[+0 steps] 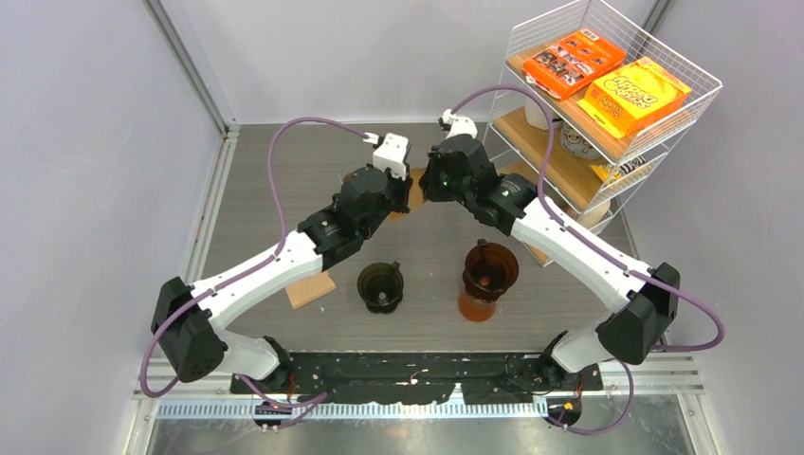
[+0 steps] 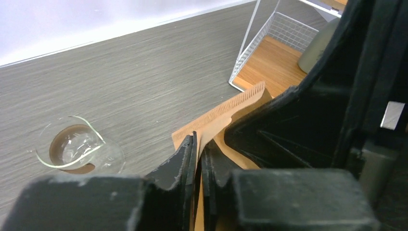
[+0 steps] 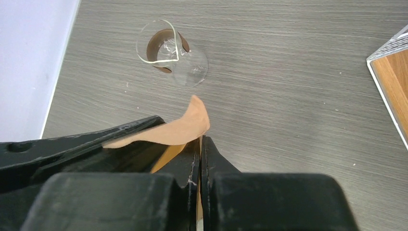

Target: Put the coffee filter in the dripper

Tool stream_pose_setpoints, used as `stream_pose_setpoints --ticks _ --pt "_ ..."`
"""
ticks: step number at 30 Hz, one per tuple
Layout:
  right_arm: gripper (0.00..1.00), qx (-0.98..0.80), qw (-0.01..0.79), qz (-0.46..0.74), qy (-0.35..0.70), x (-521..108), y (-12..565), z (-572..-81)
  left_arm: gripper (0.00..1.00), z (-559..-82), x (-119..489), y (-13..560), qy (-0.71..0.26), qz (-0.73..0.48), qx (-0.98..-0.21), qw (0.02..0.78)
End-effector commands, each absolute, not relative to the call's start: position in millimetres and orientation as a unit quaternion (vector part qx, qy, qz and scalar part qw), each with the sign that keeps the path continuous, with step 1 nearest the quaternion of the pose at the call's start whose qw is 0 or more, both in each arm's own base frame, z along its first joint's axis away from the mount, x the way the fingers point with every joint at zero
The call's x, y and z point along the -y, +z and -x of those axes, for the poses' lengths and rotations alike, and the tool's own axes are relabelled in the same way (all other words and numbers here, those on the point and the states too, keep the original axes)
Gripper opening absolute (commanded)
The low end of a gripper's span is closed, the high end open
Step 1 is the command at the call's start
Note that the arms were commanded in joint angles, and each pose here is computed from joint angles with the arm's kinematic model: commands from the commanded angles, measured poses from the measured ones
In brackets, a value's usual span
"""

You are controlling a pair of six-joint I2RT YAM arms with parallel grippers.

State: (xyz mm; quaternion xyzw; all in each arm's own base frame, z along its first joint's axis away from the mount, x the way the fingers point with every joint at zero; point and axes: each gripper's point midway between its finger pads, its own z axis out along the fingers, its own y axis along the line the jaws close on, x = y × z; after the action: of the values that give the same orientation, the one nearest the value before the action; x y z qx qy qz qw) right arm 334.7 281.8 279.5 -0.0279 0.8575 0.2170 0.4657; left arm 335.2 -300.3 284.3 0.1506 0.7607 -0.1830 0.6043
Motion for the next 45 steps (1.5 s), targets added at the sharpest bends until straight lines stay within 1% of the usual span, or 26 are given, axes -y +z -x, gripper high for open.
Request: stream_pose_setpoints --ticks 1,3,4,7,12,16,20,24,28,32,35,39,45 --pt "0.05 -0.853 0.474 0.047 0.215 -284 291 -335 0.10 -345 294 311 -0.165 -0.125 -0.747 0.632" --pt "0.05 -0.855 0.473 0.051 0.205 -281 289 -335 0.02 -348 288 309 -0.142 -0.124 -0.753 0.631" --pt "0.05 -0.856 0.474 0.051 0.200 -280 287 -336 0.00 -349 286 307 -0.133 -0.123 -0.756 0.629" --pt "0.05 -0.861 0.469 0.058 0.188 -276 281 -335 0.00 -352 278 305 -0.109 -0.115 -0.762 0.627" --pt "0.05 -0.868 0.460 0.070 0.174 -273 271 -332 0.00 -353 272 306 -0.096 -0.107 -0.761 0.632" --pt "0.05 -0.873 0.454 0.082 0.160 -267 266 -330 0.00 -352 270 305 -0.092 -0.126 -0.758 0.633" --pt "0.05 -0.871 0.459 0.098 0.143 -257 268 -331 0.00 -341 283 296 -0.132 -0.193 -0.753 0.615" --pt "0.05 -0.863 0.463 0.137 0.151 -260 277 -328 0.02 -325 299 288 -0.176 -0.256 -0.741 0.595" --pt "0.09 -0.856 0.450 0.170 0.191 -275 280 -318 0.01 -323 301 289 -0.192 -0.242 -0.746 0.590" --pt "0.10 -0.853 0.453 0.177 0.190 -274 278 -317 0.00 -320 298 290 -0.189 -0.244 -0.748 0.587" --pt "0.06 -0.838 0.460 0.232 0.178 -271 284 -312 0.00 -311 300 286 -0.189 -0.290 -0.736 0.581" --pt "0.05 -0.805 0.454 0.326 0.197 -275 294 -291 0.00 -297 308 281 -0.210 -0.344 -0.715 0.571" --pt "0.05 -0.771 0.435 0.415 0.212 -276 292 -268 0.00 -292 310 286 -0.235 -0.343 -0.713 0.565"
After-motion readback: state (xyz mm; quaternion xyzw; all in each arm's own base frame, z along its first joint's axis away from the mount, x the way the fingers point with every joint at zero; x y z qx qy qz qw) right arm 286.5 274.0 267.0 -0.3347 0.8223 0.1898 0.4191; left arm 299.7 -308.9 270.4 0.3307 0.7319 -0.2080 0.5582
